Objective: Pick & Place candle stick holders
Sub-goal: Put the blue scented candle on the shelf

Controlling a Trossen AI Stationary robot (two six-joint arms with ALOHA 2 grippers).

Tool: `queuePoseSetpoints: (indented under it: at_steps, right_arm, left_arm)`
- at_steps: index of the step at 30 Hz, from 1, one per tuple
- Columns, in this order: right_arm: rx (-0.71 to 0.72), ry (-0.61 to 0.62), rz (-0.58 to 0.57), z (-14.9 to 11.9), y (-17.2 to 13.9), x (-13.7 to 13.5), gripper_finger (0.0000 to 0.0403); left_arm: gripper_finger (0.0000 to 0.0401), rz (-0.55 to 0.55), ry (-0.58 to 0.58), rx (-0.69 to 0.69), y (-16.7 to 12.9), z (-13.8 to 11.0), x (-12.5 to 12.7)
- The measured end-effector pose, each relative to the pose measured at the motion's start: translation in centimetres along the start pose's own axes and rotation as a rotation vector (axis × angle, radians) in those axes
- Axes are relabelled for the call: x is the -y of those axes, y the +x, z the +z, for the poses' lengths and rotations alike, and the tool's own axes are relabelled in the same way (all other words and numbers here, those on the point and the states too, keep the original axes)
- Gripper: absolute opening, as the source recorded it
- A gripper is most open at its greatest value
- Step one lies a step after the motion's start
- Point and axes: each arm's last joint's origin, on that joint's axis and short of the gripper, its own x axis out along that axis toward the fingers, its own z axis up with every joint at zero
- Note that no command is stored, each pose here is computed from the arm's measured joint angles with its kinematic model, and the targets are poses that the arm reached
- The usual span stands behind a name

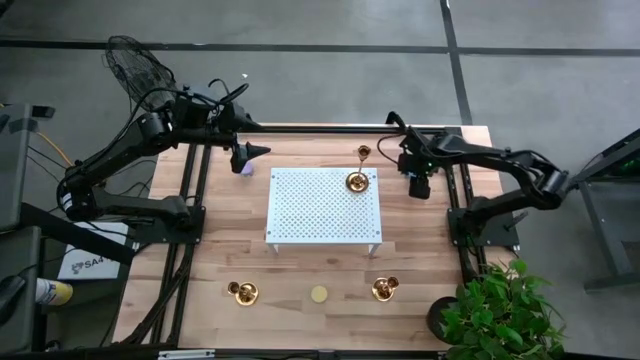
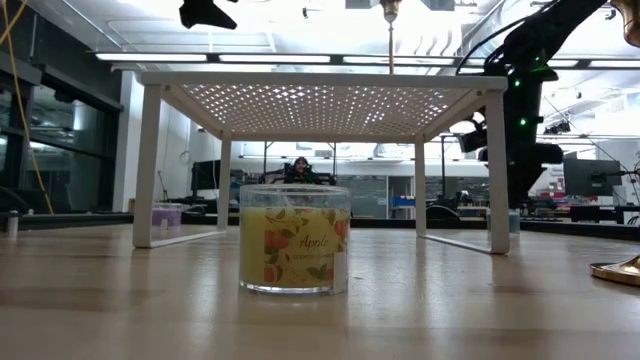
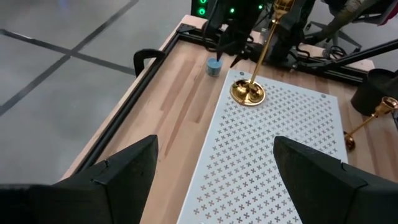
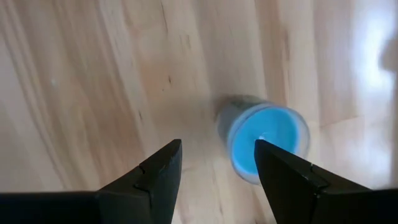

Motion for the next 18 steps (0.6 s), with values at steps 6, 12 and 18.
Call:
queuePoseSetpoints:
  at_steps: [6, 12, 18]
  right_arm:
    - [-0.047, -0.009, 0.000, 0.1, 0.7, 0.0, 0.0197]
    - [-0.074, -0.015, 0.006, 0.2, 1.5, 0.0, 0.0197]
    - [-0.094, -0.017, -0.021, 0.2, 1.6, 0.1, 0.0176]
  left_arm:
    - [0.0314, 0.021, 0.009, -0.001, 0.0, 0.0, -0.1]
    - [0.0314, 0.024, 0.012, -0.001, 0.0, 0.0, -0.1]
    - [0.0314, 0.026, 0.015, -0.001, 0.0, 0.0, -0.1]
